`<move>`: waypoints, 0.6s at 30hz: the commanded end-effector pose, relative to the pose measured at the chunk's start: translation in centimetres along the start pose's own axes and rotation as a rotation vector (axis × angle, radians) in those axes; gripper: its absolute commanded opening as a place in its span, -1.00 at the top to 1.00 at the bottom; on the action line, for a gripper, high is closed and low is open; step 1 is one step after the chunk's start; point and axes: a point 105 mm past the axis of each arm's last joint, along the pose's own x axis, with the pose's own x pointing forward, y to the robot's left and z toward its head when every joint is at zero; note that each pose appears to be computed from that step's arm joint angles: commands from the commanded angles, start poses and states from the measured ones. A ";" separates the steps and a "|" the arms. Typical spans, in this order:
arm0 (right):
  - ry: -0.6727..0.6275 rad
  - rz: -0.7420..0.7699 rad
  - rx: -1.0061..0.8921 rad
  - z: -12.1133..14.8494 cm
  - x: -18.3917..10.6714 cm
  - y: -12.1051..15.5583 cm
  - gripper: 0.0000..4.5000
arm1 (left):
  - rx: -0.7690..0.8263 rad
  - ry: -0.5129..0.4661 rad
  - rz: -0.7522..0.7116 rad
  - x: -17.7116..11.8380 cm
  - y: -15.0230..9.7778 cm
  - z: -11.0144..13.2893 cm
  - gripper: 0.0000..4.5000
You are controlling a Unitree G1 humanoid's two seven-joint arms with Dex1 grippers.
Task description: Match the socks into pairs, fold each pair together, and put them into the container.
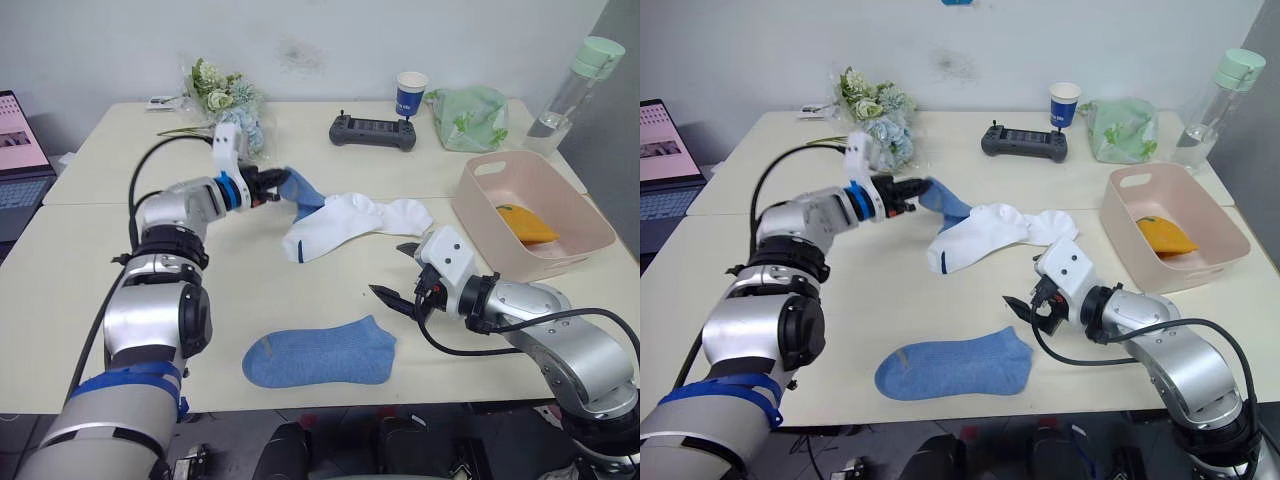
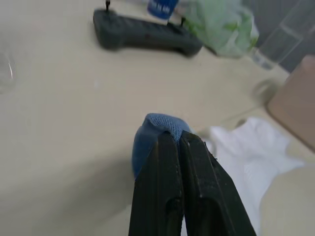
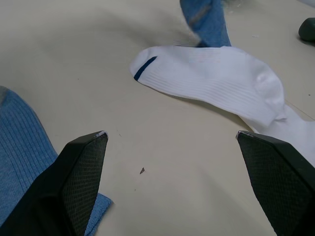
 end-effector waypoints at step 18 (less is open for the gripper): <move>-0.070 0.016 -0.046 1.6 -0.1 0.4 -1.00 | 0.071 -0.041 -0.034 -8.9 -2.3 4.8 0.99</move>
